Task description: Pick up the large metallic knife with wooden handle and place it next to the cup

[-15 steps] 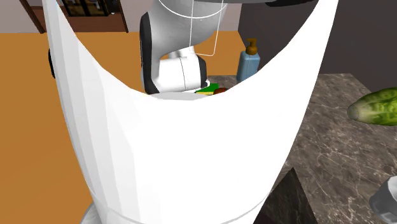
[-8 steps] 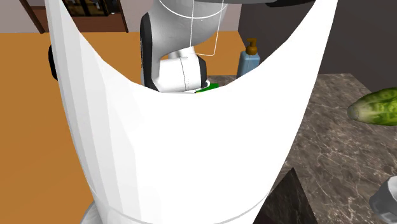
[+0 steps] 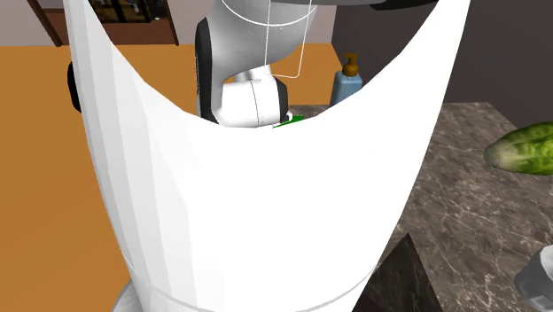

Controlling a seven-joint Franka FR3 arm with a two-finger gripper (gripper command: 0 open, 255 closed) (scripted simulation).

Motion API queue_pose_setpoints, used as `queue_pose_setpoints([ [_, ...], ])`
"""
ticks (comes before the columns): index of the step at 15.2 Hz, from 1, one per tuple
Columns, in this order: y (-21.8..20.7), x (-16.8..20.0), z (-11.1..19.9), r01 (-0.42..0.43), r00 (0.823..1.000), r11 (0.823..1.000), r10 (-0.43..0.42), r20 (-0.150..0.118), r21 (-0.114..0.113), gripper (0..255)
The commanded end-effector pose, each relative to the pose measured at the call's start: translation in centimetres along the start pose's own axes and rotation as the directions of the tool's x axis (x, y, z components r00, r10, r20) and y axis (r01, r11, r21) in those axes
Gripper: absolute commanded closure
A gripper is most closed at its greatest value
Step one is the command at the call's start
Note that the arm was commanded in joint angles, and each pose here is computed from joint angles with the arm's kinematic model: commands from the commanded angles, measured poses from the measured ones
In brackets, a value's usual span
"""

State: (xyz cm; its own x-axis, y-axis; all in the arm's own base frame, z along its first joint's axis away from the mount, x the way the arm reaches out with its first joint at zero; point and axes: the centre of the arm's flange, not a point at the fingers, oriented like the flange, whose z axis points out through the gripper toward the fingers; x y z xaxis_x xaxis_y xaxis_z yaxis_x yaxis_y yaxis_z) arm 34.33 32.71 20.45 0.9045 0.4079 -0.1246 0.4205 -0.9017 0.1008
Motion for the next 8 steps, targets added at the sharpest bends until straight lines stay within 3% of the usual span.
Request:
queue_pose_setpoints([
  [1,0.1,-0.1,-0.5,0.0,1.0,1.0,0.0,0.0,0.0,255],
  [8,0.4,-0.5,-4.2,0.0,1.0,1.0,0.0,0.0,0.0,255],
])
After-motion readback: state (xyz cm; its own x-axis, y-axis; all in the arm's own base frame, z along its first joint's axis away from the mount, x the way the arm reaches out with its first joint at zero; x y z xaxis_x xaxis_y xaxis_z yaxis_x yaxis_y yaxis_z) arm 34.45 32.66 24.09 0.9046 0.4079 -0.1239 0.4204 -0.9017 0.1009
